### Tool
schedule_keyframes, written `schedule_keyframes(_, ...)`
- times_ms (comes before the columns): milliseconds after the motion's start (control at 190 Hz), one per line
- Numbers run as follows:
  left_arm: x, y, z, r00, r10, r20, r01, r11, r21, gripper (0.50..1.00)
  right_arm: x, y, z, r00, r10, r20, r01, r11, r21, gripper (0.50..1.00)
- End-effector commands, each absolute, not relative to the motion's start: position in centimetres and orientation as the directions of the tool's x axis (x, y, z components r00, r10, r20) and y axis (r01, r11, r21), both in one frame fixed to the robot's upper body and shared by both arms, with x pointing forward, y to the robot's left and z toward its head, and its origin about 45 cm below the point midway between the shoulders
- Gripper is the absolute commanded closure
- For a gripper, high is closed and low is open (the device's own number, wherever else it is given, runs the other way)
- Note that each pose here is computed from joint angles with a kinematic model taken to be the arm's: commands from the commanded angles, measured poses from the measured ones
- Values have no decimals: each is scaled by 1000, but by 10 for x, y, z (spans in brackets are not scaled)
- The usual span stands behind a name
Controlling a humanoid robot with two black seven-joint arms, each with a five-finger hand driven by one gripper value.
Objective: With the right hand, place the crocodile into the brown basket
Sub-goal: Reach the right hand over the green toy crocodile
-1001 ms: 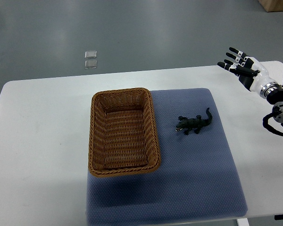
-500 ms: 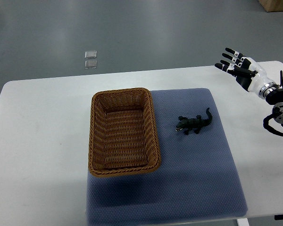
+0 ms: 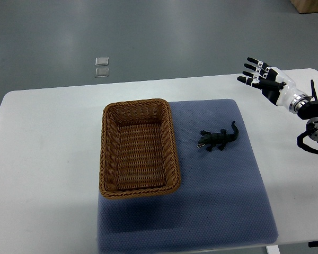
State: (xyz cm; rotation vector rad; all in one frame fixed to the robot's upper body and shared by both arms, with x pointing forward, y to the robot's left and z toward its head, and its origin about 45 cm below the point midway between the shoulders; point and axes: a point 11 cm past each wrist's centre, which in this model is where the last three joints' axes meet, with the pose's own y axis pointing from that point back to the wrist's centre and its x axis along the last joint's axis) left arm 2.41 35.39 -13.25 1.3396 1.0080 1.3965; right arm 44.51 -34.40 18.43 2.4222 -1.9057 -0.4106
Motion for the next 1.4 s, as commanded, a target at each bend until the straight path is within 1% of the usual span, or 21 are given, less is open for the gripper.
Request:
schedule_keyframes(0, 24, 354, -133, 20, 970, 240, -77, -238, 968, 500, 444, -341, 184, 236, -954, -186, -945, -270, 186, 572)
schedule_keyframes(384, 23, 354, -133, 20, 971, 240, -77, -238, 968, 500, 443, -336, 190, 358, -934, 5, -915, -350, 204, 572)
schedule_keyframes(537, 23, 354, -133, 19, 970, 242, -75, -240, 968, 500, 445, -324, 199, 464, -877, 121, -878, -438, 192, 572)
schedule_keyframes(664, 24, 354, -132, 19, 970, 242, -78, -240, 968, 500, 445, -316, 213, 531, -816, 229, -847, -501, 180, 572)
schedule_keyframes(774, 24, 354, -132, 19, 970, 242, -78, -240, 968, 500, 440, -297, 222, 610, -716, 341, -789, -588, 177, 572)
schedule_keyframes(885, 24, 355, -132, 19, 970, 243, -78, -241, 967, 500, 433, -281, 233, 669, -560, 489, -710, -675, 198, 572)
schedule_keyframes(1048, 24, 355, -132, 21, 969, 246, -78, -244, 967, 500, 423, -263, 240, 689, -341, 640, -599, -765, 237, 574)
schedule_keyframes(1143, 24, 355, -132, 20, 969, 248, -77, -246, 966, 500, 418, -258, 236, 681, -234, 694, -558, -780, 285, 574)
schedule_keyframes(1317, 24, 355, -132, 19, 969, 248, -77, -246, 966, 500, 413, -255, 226, 656, -66, 752, -513, -769, 381, 574)
schedule_keyframes(1396, 24, 355, -132, 19, 969, 246, -77, -244, 967, 500, 412, -257, 222, 627, -8, 779, -512, -758, 404, 574)
